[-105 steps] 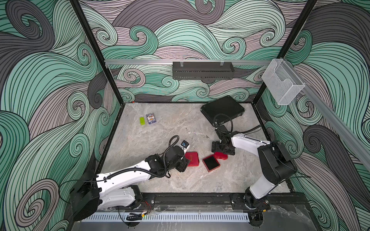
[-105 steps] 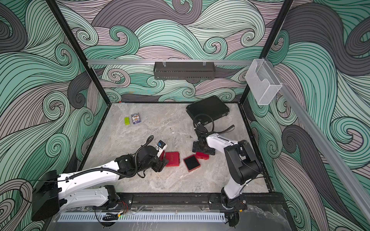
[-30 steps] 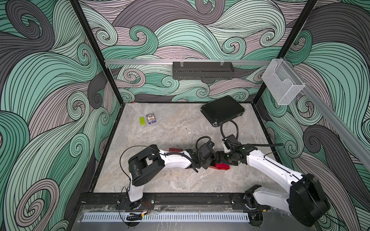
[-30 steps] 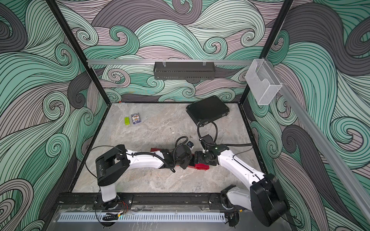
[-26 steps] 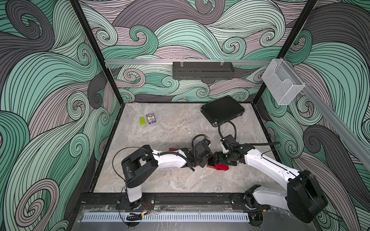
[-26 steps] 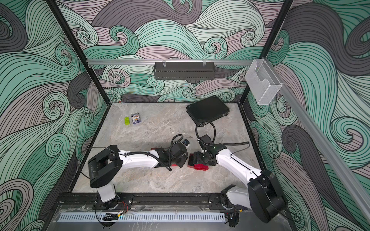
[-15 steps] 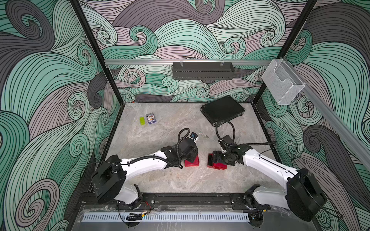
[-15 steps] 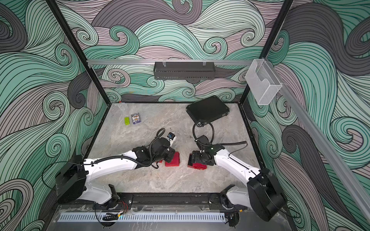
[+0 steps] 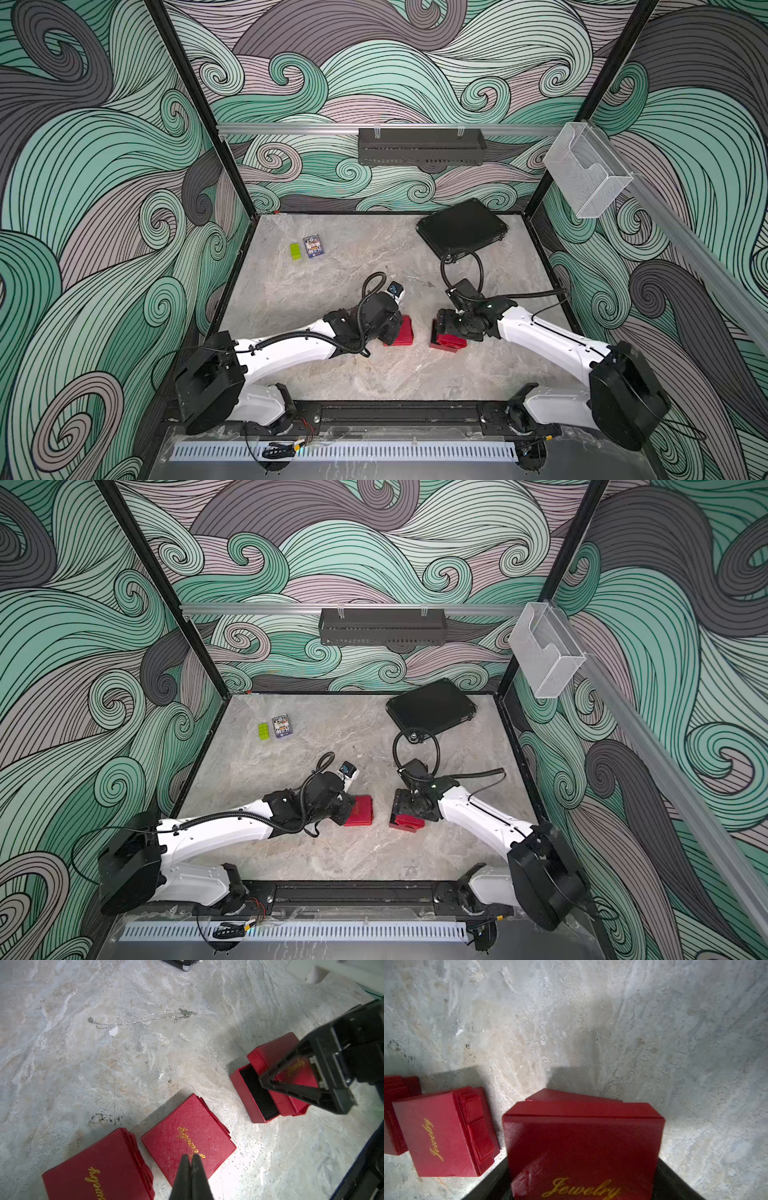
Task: Take the necklace out of the lift-off lid jewelry box
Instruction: Close the lid on the jewelry box.
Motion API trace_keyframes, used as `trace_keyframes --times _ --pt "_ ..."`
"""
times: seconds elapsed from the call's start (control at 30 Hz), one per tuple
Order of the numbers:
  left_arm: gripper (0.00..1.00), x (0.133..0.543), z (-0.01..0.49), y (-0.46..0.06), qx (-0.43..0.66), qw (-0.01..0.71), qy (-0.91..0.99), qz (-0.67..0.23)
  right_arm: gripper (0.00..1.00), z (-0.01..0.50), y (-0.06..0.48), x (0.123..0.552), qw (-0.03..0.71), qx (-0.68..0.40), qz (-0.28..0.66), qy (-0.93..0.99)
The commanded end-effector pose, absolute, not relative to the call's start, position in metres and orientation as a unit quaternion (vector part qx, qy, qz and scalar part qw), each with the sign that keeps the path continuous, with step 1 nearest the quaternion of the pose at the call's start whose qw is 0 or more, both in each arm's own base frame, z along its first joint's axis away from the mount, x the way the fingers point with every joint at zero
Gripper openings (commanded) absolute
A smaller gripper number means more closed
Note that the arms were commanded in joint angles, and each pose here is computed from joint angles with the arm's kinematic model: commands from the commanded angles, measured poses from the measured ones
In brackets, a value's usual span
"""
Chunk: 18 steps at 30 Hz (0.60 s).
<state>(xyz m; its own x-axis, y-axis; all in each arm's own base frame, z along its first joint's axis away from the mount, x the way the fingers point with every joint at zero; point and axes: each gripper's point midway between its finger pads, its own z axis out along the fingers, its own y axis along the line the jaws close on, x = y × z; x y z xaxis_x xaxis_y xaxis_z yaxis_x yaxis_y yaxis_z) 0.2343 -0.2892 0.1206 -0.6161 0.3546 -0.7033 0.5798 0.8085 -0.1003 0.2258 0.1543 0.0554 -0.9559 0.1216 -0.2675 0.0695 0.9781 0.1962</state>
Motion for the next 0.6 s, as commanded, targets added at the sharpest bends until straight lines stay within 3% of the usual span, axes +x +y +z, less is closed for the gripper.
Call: trace_keyframes --times 0.0,0.57 --pt "0.0 0.2345 0.1256 -0.2837 0.268 0.358 0.881 -0.157 0.84 0.063 0.1571 0.2322 0.15 0.056 0.085 0.983" --pt "0.0 0.2331 0.1234 -0.2765 0.271 0.364 0.878 -0.152 0.85 0.0561 0.1638 0.2285 0.135 0.057 0.068 0.987"
